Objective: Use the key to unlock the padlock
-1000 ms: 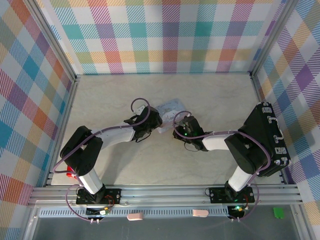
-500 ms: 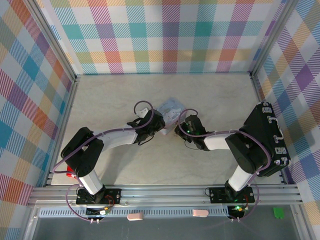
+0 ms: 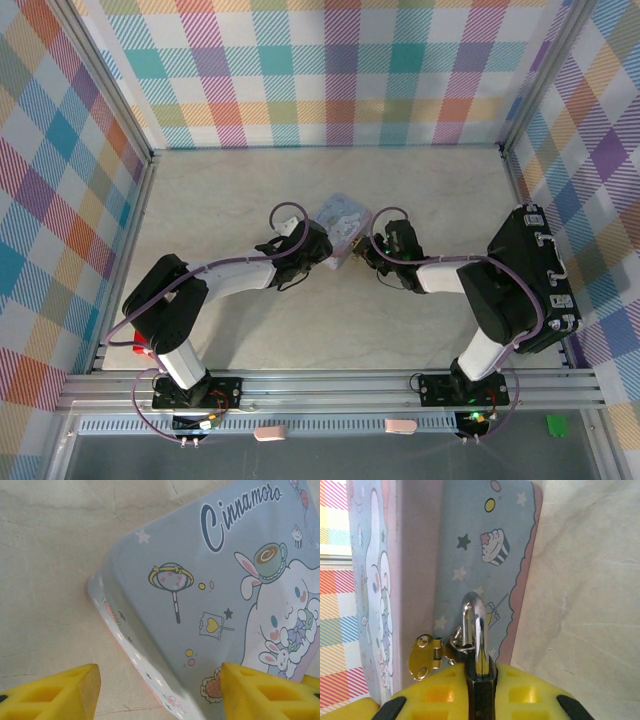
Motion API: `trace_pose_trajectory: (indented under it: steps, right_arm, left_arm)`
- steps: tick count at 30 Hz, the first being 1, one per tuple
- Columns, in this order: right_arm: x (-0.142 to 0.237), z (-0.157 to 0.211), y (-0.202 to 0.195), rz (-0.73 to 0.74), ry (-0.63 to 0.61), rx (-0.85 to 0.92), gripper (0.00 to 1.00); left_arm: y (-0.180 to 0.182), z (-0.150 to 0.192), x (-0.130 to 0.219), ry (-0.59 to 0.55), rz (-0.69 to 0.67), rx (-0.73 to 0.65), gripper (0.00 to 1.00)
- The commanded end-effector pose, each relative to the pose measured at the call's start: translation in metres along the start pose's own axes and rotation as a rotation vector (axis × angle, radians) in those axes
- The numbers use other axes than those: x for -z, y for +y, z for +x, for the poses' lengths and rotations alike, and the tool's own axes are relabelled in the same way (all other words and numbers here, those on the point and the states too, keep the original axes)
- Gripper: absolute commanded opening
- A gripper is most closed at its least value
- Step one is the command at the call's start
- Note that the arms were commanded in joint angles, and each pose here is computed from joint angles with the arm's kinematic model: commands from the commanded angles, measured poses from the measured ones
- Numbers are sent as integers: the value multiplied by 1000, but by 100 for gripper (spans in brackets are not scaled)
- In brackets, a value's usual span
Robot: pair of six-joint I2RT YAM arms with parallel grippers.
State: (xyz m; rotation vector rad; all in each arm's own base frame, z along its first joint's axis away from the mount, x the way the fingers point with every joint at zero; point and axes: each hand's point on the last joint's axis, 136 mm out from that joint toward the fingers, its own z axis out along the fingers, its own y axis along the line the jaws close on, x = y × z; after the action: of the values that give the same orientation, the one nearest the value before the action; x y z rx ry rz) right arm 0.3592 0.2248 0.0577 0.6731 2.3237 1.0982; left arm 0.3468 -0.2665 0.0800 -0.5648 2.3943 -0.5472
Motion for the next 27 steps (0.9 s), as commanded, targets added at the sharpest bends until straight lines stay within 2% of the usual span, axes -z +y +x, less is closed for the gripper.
trace_pose_trajectory:
  steps: [1,9,11,15,21,27]
  right_arm:
    - [10,-23,-6,14,-60,8,0]
    - [14,-31,-6,70,-66,116,0]
    - [13,-28,-8,125,-23,179,0]
    - [15,-26,-36,271,8,276,0]
    - [6,-19,-50,358,49,372,0]
    - [9,-26,-47,406,3,431,0]
  left_arm:
    - [58,30,-8,110,-207,-92,63]
    - [54,29,-11,116,-206,-95,63]
    - [55,29,-13,119,-211,-97,63]
    - [54,29,-14,120,-210,-98,63]
    - [56,27,-14,117,-218,-102,63]
    - [55,27,-15,122,-222,-110,63]
